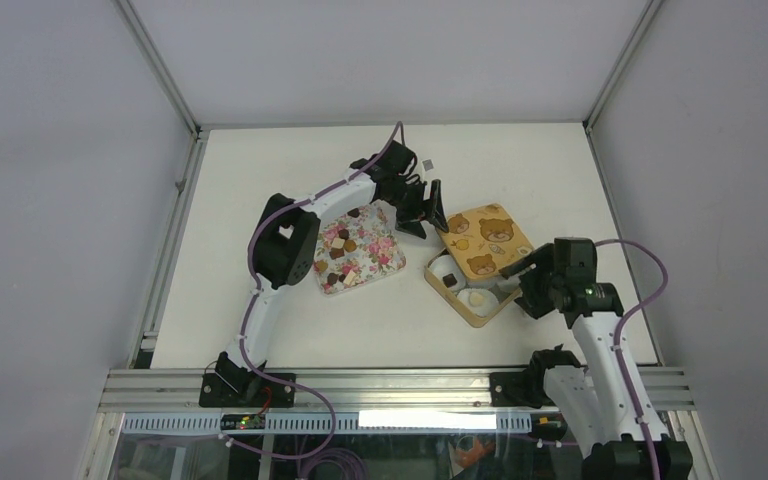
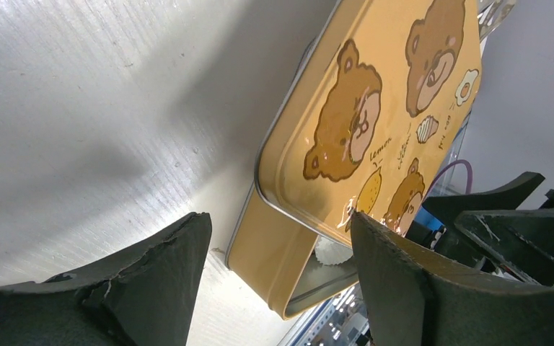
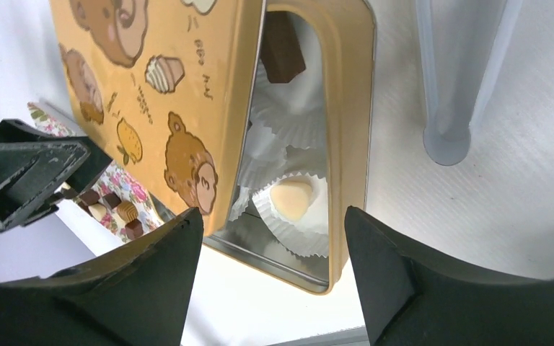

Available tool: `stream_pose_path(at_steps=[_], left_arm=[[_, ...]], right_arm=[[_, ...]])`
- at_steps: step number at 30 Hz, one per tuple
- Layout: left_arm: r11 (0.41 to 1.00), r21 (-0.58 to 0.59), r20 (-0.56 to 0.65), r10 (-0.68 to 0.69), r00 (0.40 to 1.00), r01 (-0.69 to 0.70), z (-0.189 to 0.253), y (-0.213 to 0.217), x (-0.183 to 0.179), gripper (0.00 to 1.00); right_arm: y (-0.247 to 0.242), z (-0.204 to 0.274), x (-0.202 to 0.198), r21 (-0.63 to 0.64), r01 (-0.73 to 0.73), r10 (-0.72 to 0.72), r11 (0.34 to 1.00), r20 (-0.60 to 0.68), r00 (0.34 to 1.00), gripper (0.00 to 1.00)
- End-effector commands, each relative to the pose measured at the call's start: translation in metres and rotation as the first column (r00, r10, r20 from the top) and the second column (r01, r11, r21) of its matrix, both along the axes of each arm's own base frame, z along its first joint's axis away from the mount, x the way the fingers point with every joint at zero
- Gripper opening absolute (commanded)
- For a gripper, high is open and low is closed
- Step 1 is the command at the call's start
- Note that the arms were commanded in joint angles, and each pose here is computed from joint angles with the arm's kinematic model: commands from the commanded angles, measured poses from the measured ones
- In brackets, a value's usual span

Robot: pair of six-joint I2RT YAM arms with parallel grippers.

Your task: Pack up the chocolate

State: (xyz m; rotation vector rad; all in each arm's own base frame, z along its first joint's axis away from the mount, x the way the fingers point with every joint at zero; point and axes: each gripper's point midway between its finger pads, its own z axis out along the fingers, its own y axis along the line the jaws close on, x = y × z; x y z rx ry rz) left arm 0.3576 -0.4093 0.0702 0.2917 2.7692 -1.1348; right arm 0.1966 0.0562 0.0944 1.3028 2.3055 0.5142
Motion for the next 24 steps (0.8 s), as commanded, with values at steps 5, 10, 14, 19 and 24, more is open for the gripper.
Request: stream_pose_path(at_steps=[5,10,14,19,24], left_arm=[[0.999,-0.041,0.045,-0.031,0.998,0.033,0.018,-0.011,0.004,0.74],[0.999,-0.033,0.051,-0.023,0.998,0.025,0.02,-0.009,0.004,0.73],[0.999,-0.049,0.088,-0.007,0.996,0.012,0.039,-0.011,0.01,0.75],[0.997,-0.08,0.12,0.019,0.993,-0.009,0.068,-0.011,0.012,0.79],[0.995,-0.091,0.155,0.052,0.987,-0.038,0.102,0.003,-0.001,0.8]], right_arm=[[-0.016,0.056,0.015,-0.155,-0.054,0.089,0.986,0.23,0.969,0.75],[-0.032,0.096,0.055,-0.296,-0.057,0.149,0.953,0.3,0.942,0.77],[-0.028,0.11,0.099,-0.348,-0.17,0.271,0.922,0.265,0.925,0.78],[-0.028,0.093,0.151,-0.254,-0.316,0.363,0.914,0.17,0.916,0.8],[-0.021,0.092,0.173,-0.16,-0.382,0.408,0.91,0.186,0.894,0.8]])
